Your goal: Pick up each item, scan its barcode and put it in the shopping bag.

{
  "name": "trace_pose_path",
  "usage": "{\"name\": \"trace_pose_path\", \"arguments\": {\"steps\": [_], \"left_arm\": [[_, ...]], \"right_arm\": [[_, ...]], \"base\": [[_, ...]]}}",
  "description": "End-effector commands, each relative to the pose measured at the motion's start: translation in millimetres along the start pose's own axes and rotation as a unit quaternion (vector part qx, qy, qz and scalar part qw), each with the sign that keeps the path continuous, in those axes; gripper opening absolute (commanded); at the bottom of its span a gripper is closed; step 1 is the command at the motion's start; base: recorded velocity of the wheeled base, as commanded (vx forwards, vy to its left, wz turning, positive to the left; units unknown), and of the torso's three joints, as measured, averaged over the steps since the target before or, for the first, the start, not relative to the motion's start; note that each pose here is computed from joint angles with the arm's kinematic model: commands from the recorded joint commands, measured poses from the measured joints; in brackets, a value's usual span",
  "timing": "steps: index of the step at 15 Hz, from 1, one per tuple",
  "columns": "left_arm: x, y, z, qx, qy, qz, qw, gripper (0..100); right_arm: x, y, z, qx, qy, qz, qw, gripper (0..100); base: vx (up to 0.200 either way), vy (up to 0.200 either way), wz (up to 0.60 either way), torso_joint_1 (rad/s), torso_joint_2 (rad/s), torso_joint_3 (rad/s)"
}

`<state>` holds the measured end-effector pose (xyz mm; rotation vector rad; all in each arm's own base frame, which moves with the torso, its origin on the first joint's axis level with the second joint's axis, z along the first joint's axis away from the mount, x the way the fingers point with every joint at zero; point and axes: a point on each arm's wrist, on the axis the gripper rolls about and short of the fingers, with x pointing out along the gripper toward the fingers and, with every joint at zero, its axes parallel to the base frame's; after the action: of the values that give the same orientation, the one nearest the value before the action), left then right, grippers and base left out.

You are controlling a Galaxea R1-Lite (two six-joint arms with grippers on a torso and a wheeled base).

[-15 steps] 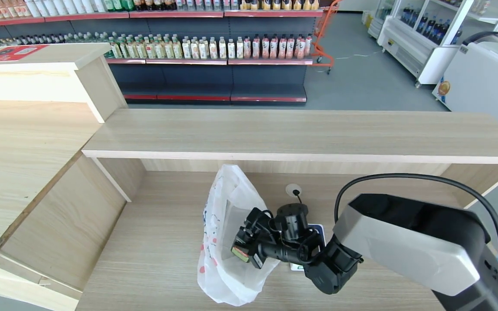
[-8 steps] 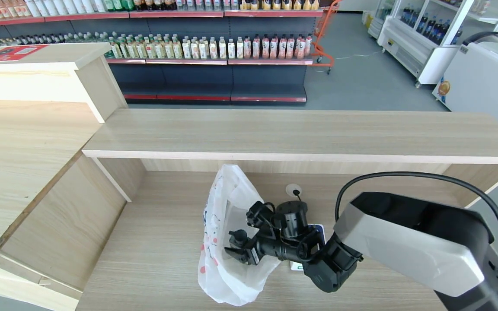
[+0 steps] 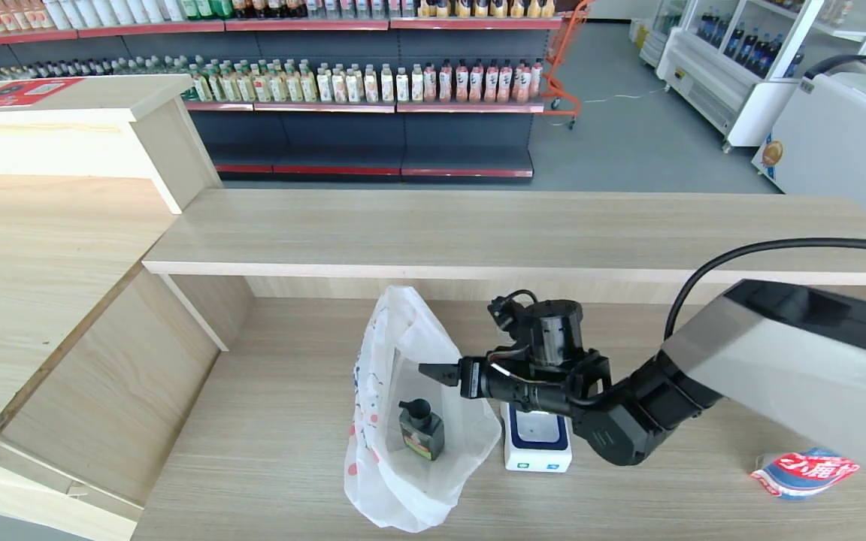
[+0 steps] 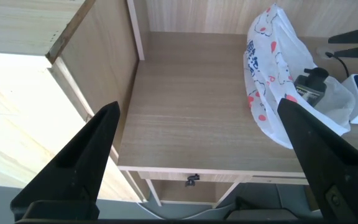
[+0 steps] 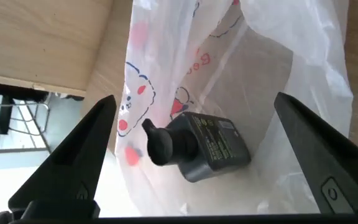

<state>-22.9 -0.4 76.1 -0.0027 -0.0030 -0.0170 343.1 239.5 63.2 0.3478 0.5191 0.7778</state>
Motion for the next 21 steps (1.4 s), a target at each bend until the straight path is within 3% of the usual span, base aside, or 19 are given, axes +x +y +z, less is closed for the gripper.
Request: {"name": "trace_pose_path", "arguments": {"steps": [1, 4, 5, 8, 11, 16, 21], "left_arm": [[0.0, 0.0, 0.0, 0.0, 0.0, 0.0, 1.0, 100], [0.0, 0.0, 0.0, 0.0, 0.0, 0.0, 1.0, 100], [0.0, 0.0, 0.0, 0.0, 0.0, 0.0, 1.0, 100], [0.0, 0.0, 0.0, 0.0, 0.0, 0.0, 1.0, 100], [0.0, 0.0, 0.0, 0.0, 0.0, 0.0, 1.0, 100], [0.0, 0.0, 0.0, 0.0, 0.0, 0.0, 1.0, 100], [0.0, 0.0, -0.2, 0.0, 0.001, 0.001, 1.0, 100]], "right_arm": [[-57.5, 4.0, 36.4, 0.044, -0.034, -0.019, 0.998, 100], [-130.3, -0.3, 33.3, 0.057, -0.026, -0.073, 0.995, 100], [-155.9, -1.5, 34.5, 0.023, -0.034, -0.096, 0.995, 100], [-213.9, -8.3, 45.8, -0.04, -0.093, -0.204, 0.974, 100], [-264.5, 4.7, 43.7, -0.068, -0.119, -0.247, 0.959, 100], [-292.9, 24.1, 37.9, -0.062, -0.112, -0.253, 0.959, 100], [-297.5, 21.9, 35.8, -0.055, -0.109, -0.265, 0.957, 100]], "base": [[0.0, 0.0, 0.0, 0.0, 0.0, 0.0], [0.0, 0.0, 0.0, 0.0, 0.0, 0.0], [0.0, 0.0, 0.0, 0.0, 0.0, 0.0], [0.0, 0.0, 0.0, 0.0, 0.0, 0.0], [0.0, 0.0, 0.0, 0.0, 0.0, 0.0], [0.0, 0.0, 0.0, 0.0, 0.0, 0.0], [-0.2, -0.2, 0.0, 0.003, 0.0, 0.004]]}}
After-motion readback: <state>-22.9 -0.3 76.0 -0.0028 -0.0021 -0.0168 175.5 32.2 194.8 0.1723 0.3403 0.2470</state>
